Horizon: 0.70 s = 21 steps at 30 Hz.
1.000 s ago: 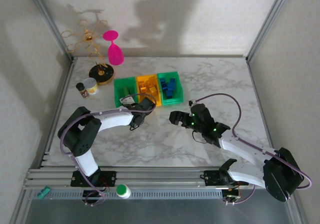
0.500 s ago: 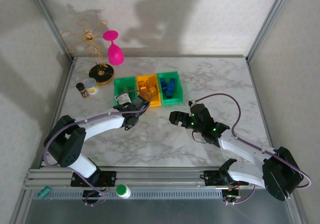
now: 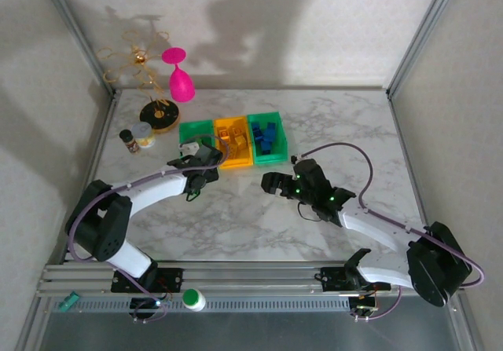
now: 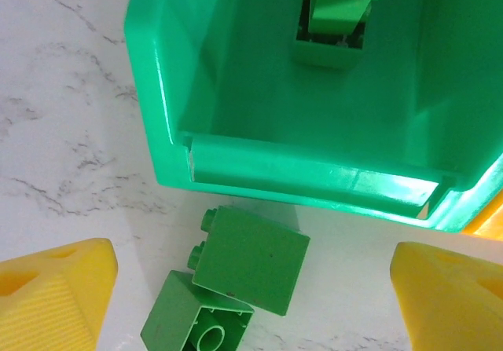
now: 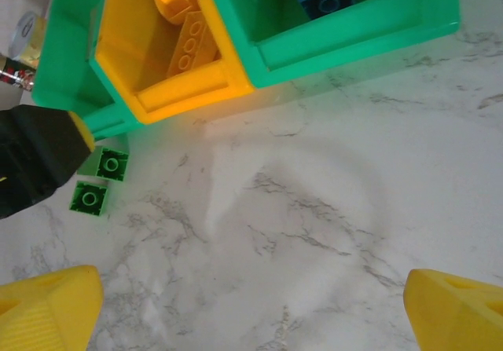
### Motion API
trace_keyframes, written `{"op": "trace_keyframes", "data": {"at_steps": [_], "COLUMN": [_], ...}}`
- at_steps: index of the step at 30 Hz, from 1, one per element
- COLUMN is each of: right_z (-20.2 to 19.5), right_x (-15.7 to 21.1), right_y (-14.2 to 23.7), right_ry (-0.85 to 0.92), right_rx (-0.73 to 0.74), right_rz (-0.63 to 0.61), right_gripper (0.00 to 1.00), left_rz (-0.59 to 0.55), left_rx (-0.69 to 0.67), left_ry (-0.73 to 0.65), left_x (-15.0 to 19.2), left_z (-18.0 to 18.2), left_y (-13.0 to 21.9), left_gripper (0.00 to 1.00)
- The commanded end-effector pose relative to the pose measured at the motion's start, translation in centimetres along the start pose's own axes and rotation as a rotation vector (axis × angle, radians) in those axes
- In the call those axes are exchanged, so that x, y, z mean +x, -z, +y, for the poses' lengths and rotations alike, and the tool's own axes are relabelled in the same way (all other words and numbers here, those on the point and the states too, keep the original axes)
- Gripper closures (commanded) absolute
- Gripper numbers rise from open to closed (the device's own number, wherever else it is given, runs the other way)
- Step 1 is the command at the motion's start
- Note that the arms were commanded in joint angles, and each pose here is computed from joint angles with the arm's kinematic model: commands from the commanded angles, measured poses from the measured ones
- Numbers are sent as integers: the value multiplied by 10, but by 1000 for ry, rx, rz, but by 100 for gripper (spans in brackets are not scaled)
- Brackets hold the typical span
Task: Sort the legos into containers by color
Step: Pick up the lego from the center of the table.
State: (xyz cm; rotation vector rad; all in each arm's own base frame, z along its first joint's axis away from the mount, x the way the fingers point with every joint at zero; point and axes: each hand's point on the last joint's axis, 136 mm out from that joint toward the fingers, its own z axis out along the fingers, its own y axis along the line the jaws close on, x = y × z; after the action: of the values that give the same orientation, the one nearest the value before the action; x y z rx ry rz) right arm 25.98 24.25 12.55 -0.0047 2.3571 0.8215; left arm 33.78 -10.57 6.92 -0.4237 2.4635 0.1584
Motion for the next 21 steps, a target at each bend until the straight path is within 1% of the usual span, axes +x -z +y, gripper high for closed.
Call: {"op": "trace_keyframes", "data": {"at_steps": [1, 7, 9, 14, 21], "right_z": [18, 15, 15, 15, 15], "right_x": [-9, -6, -5, -7, -8], "right_y": [1, -1, -1, 1, 2], "right_ry": [14, 9, 10, 8, 8], "right_rx": [-37, -28, -27, -22, -15], "right_rz": [-22, -14, -11, -20, -23], "right_gripper": [1, 1, 1, 1, 1], "left_rz": [49, 85, 97, 117, 139], "left_rx": [21, 32, 40, 38, 62], "left_ry": [-81, -89, -93, -92, -95], "left_x": [5, 14, 15, 18, 25], "left_z": [-7, -4, -5, -6, -10], "left_y": [-8, -23, -27, -37, -41], "left_gripper": [9, 10, 14, 17, 28]}}
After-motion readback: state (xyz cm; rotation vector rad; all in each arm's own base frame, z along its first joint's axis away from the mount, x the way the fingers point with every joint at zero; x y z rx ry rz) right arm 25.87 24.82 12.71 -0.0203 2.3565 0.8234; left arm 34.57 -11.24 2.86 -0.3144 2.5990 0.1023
